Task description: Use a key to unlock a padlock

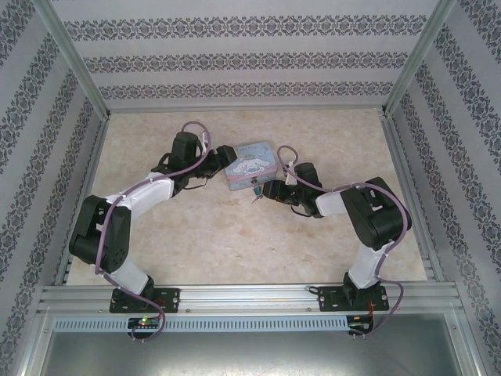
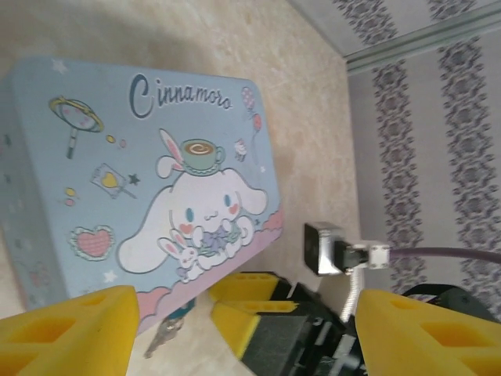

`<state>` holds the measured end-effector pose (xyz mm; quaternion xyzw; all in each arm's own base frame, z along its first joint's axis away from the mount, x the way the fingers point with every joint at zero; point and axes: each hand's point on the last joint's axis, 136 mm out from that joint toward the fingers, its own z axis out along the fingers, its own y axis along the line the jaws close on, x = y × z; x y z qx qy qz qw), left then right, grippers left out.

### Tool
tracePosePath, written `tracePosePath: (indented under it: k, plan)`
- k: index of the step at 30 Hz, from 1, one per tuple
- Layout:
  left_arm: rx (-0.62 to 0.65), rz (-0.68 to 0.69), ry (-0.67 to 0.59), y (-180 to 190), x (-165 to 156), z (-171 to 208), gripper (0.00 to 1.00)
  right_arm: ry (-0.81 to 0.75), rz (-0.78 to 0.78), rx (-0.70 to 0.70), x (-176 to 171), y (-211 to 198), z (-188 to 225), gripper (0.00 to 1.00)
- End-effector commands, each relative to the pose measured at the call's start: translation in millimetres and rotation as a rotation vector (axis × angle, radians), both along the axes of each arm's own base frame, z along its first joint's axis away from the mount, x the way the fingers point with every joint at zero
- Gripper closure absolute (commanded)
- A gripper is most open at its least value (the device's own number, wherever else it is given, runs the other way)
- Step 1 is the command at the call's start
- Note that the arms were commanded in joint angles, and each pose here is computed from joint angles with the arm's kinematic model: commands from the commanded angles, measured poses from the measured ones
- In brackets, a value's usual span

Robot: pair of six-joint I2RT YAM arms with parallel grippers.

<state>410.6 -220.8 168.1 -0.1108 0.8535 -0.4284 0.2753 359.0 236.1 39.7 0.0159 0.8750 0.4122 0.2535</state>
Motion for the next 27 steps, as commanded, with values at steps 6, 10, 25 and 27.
tracePosePath:
  k: [6,10,25,27]
  plan:
    - [0.184,-0.076,0.101,16.0,-1.6,-40.6,0.27,-0.059,0.075,0.004,3.8,21.6,4.5,0.54]
    - [0.181,-0.073,0.106,17.4,1.6,-42.3,0.27,-0.048,0.081,0.002,3.0,23.7,0.0,0.55]
    - [0.17,-0.072,0.121,17.3,4.2,-47.1,0.27,-0.044,0.099,-0.005,5.6,31.5,-5.3,0.6]
    - [0.169,-0.071,0.122,16.9,4.1,-48.0,0.27,-0.043,0.102,-0.006,5.9,32.4,-6.0,0.6]
